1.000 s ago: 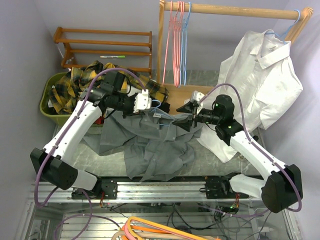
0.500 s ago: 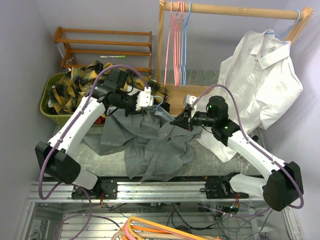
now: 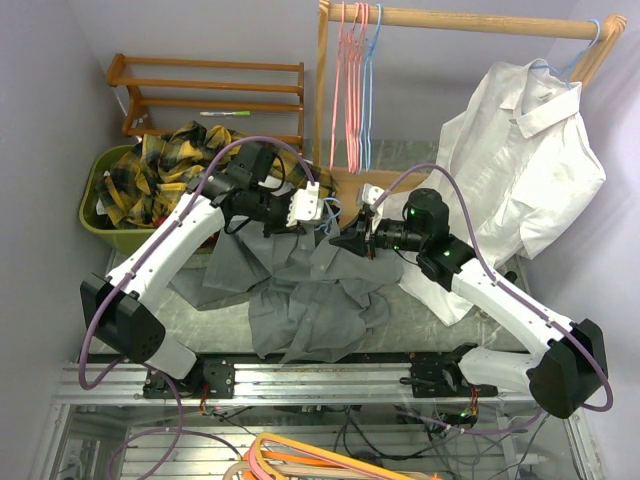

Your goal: Place the shirt on the hanger

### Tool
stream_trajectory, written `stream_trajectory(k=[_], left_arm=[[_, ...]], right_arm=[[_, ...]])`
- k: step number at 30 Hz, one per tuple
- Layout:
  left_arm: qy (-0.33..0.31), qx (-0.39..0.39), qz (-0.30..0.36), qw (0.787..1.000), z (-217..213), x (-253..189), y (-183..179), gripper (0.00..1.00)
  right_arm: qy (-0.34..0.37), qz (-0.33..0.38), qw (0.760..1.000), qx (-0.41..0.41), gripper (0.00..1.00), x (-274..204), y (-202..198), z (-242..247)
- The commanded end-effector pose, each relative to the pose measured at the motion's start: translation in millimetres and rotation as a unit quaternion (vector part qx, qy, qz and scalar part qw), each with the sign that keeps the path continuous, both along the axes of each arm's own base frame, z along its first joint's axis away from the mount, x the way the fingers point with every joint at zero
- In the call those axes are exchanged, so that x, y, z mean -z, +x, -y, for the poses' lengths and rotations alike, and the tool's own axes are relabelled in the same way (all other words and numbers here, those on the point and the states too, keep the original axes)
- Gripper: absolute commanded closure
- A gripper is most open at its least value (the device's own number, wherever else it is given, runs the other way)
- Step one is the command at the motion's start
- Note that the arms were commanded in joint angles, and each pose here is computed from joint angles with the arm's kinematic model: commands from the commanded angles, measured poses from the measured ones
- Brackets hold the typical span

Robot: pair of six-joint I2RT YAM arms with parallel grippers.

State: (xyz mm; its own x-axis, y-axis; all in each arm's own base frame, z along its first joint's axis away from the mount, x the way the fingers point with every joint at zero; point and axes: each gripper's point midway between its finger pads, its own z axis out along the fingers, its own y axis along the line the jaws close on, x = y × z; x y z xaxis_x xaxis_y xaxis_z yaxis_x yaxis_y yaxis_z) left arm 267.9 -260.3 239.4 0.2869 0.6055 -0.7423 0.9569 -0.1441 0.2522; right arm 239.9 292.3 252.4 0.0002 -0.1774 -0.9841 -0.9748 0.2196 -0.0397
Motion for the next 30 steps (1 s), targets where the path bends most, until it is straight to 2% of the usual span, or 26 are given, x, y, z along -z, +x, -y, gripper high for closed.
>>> stream_trajectory(k=[1, 5, 15, 30], left_arm=[[-0.044, 0.016, 0.028, 0.999, 17.7, -24.8, 6.3, 0.93], [-0.040, 0.015, 0.032, 0.999, 15.9, -24.8, 6.3, 0.93], [-0.036, 0.017, 0.037, 0.999, 12.6, -26.5, 3.5, 0.93], [-0.031, 0.022, 0.044, 0.998, 4.8, -29.9, -2.4, 0.93]], right_arm=[[0.028, 0.033, 0.999, -0.014, 0.86, -26.6, -1.5, -8.9], [0.019, 0.026, 0.999, -0.010, 0.86, -18.2, 0.4, -8.6], [-0.014, 0.020, 0.999, 0.035, 0.73, 4.9, 4.1, 7.3], [-0.046, 0.010, 0.996, 0.072, 0.75, 25.8, 14.1, 16.6]])
